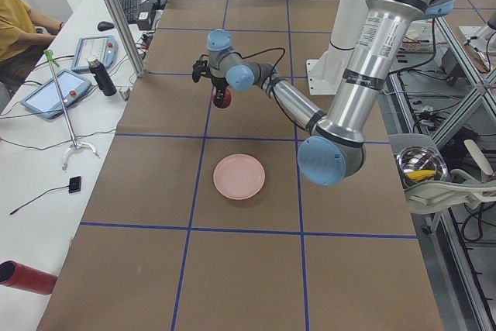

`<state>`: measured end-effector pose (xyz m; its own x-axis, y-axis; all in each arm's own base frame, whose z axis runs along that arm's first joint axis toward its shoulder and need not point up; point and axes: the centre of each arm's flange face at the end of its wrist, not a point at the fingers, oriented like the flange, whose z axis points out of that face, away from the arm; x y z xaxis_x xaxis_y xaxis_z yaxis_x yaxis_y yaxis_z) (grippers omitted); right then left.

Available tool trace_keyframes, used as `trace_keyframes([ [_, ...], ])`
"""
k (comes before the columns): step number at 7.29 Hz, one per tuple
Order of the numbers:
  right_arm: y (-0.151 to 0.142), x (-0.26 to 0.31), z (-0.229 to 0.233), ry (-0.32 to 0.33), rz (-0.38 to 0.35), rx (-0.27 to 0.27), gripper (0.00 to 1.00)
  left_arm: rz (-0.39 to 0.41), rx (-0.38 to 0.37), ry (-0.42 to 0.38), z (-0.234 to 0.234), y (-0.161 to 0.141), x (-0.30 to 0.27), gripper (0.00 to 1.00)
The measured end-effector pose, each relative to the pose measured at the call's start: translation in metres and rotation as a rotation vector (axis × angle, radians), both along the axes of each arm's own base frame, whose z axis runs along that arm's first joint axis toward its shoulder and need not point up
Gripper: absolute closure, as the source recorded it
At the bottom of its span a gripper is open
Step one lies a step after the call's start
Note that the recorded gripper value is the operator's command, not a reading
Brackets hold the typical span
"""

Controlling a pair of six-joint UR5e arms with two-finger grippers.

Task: Move apple from plate to bowl
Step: 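Lift the red apple with the left gripper and carry it over the bowl, then lower the apple into the pink bowl and open the left gripper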

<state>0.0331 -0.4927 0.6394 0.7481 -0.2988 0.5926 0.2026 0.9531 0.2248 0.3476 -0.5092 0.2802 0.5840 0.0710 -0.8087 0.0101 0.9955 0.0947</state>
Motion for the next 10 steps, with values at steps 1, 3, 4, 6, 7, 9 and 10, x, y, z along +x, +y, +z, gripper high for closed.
trace_keyframes([
  [1, 0.0, 0.0, 0.0, -0.001, 0.001, -0.001, 0.0, -0.022, -0.023, -0.016, -0.035, 0.009, 0.036, 1.0],
  [3, 0.0, 0.0, 0.0, -0.002, 0.008, -0.007, 0.0, -0.052, -0.079, -0.03, -0.09, 0.018, 0.101, 1.0],
  [4, 0.0, 0.0, 0.0, -0.003, 0.011, -0.009, 0.0, -0.058, -0.096, -0.035, -0.107, 0.023, 0.129, 1.0],
  [6, 0.0, 0.0, 0.0, -0.005, 0.016, -0.015, 0.0, -0.077, -0.108, -0.039, -0.133, 0.028, 0.17, 1.0],
  [7, 0.0, 0.0, 0.0, -0.006, 0.017, -0.015, 0.0, -0.086, -0.126, -0.043, -0.149, 0.023, 0.192, 1.0],
  [9, 0.0, -0.001, -0.001, -0.008, 0.018, -0.016, 0.0, -0.098, -0.137, -0.04, -0.152, 0.01, 0.229, 1.0],
  [10, 0.0, -0.001, -0.001, -0.008, 0.018, -0.016, 0.0, -0.109, -0.124, -0.042, -0.143, 0.007, 0.244, 1.0],
])
